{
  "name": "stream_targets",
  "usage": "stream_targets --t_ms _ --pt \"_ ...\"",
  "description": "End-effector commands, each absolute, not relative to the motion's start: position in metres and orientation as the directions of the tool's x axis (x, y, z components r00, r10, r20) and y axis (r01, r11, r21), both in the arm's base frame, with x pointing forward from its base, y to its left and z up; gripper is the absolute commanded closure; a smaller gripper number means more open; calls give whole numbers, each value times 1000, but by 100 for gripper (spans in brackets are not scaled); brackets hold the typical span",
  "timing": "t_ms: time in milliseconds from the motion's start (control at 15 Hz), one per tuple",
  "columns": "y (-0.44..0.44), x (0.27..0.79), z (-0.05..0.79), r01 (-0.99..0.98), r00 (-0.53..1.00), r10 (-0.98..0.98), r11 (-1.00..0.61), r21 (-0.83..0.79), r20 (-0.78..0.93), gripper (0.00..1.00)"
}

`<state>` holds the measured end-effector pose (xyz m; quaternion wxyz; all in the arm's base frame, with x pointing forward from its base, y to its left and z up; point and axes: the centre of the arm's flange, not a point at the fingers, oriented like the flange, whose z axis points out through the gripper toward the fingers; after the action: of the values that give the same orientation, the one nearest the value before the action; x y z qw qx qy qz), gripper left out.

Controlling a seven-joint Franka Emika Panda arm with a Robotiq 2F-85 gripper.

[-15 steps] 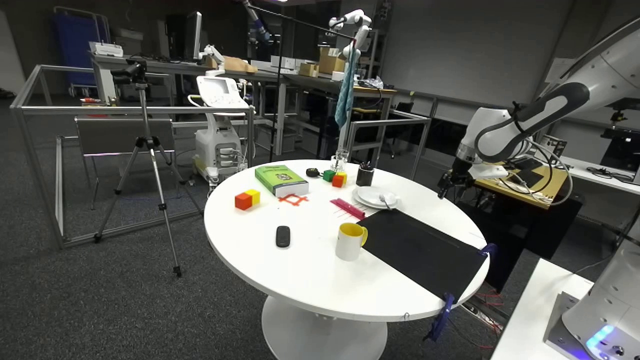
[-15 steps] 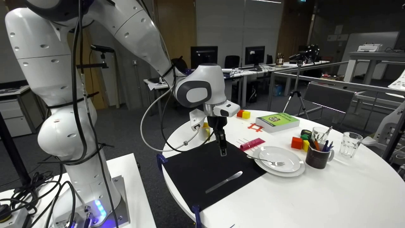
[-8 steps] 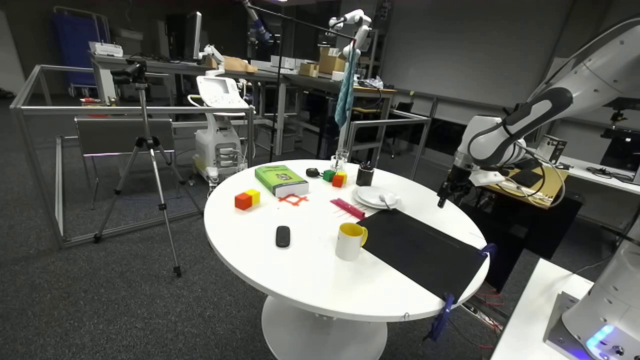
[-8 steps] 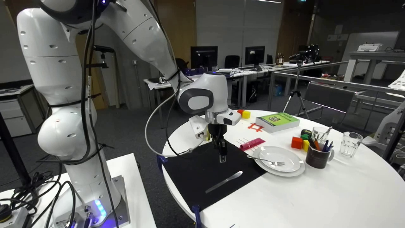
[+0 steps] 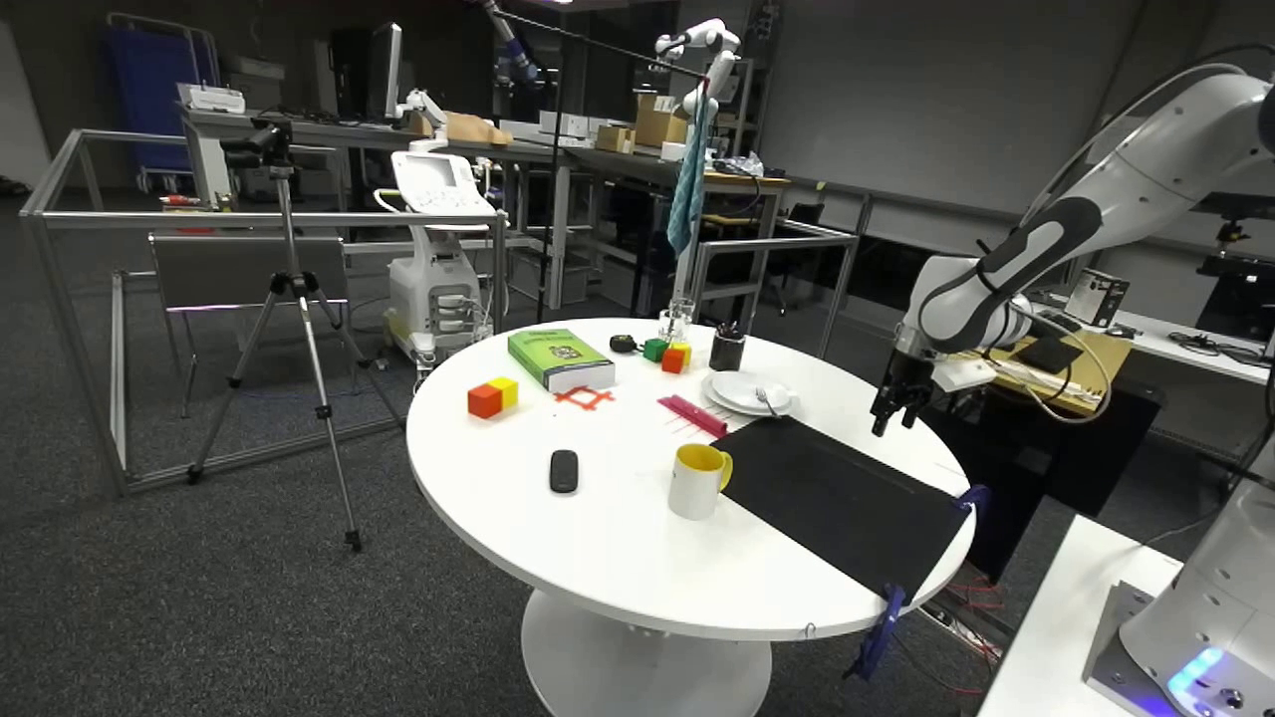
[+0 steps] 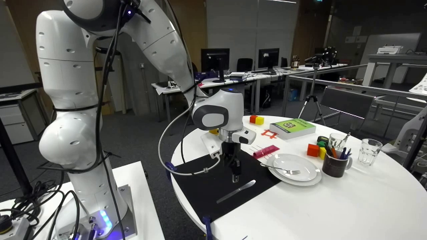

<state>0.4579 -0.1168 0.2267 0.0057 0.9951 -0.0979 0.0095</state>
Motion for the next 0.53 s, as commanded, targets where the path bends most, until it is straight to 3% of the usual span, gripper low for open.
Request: stream_targets --t_ms 0,467 --pt "-127 468 204 -178 983 -177 -984 26 39 0" --pt "-129 469 167 -108 993 -109 -994 30 -35 0"
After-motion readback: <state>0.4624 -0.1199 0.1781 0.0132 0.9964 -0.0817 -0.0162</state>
